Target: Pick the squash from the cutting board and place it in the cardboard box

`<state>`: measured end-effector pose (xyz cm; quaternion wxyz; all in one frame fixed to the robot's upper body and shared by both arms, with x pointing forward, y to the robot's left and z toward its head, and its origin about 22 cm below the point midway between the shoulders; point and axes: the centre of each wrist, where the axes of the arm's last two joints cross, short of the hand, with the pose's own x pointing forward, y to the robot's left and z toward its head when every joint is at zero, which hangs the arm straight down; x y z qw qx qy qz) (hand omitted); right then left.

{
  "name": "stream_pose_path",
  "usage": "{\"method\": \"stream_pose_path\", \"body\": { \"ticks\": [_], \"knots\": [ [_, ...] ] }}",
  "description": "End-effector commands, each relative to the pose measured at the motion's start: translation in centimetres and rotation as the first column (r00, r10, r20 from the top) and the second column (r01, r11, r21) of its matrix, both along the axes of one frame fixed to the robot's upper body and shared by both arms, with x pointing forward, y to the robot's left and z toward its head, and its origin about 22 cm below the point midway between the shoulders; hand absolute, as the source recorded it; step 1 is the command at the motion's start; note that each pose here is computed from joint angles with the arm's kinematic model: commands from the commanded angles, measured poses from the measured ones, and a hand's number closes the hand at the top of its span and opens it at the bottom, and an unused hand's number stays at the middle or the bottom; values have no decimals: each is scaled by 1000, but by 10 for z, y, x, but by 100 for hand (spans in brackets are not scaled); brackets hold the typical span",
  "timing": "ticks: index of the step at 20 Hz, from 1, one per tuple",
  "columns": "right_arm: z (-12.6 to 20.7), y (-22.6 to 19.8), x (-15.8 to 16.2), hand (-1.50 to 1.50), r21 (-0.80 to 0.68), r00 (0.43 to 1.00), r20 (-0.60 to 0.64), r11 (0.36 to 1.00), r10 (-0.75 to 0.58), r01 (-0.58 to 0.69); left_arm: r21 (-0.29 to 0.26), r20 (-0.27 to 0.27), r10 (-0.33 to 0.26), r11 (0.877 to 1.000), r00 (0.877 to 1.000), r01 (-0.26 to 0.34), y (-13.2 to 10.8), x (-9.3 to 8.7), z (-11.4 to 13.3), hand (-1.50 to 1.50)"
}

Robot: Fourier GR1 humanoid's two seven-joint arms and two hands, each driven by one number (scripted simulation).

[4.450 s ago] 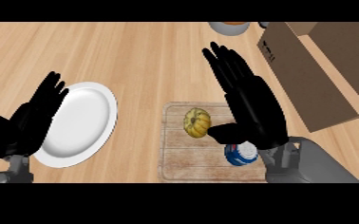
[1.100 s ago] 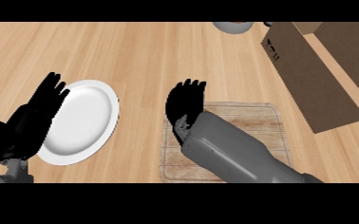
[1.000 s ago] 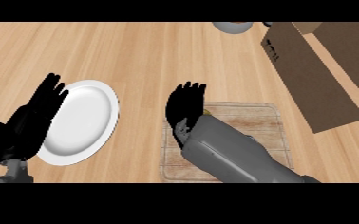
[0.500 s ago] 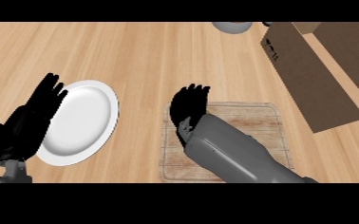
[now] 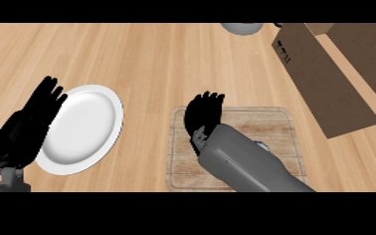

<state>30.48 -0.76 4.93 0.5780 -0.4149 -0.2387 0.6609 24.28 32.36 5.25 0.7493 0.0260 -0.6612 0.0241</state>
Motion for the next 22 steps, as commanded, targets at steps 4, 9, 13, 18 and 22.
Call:
{"method": "stream_pose_path", "body": {
  "ticks": [4, 9, 13, 18, 22],
  "knots": [
    [6, 10, -9, 150, -63, 997, 68, 997, -30, 34, -8, -10, -1, 1000, 1000, 1, 1, 14, 5, 0],
    [-11, 10, -18, 150, -90, 998, 68, 996, 11, -5, -5, -5, -15, 1000, 1000, 15, -17, 5, -4, 0],
    [13, -30, 39, 150, 90, 991, 101, 993, -86, 77, 13, 1, -3, 1000, 1000, 3, -3, 16, 7, 0],
    [37, -129, 90, 150, 423, 931, 162, 876, -326, 233, -10, 17, -13, 1000, 1000, 14, 4, 7, 12, 0],
    [30, -147, 119, 150, 419, 913, 182, 868, -366, 265, 0, 18, -34, 999, 999, 34, -14, 12, 7, 0]
  ]
}}
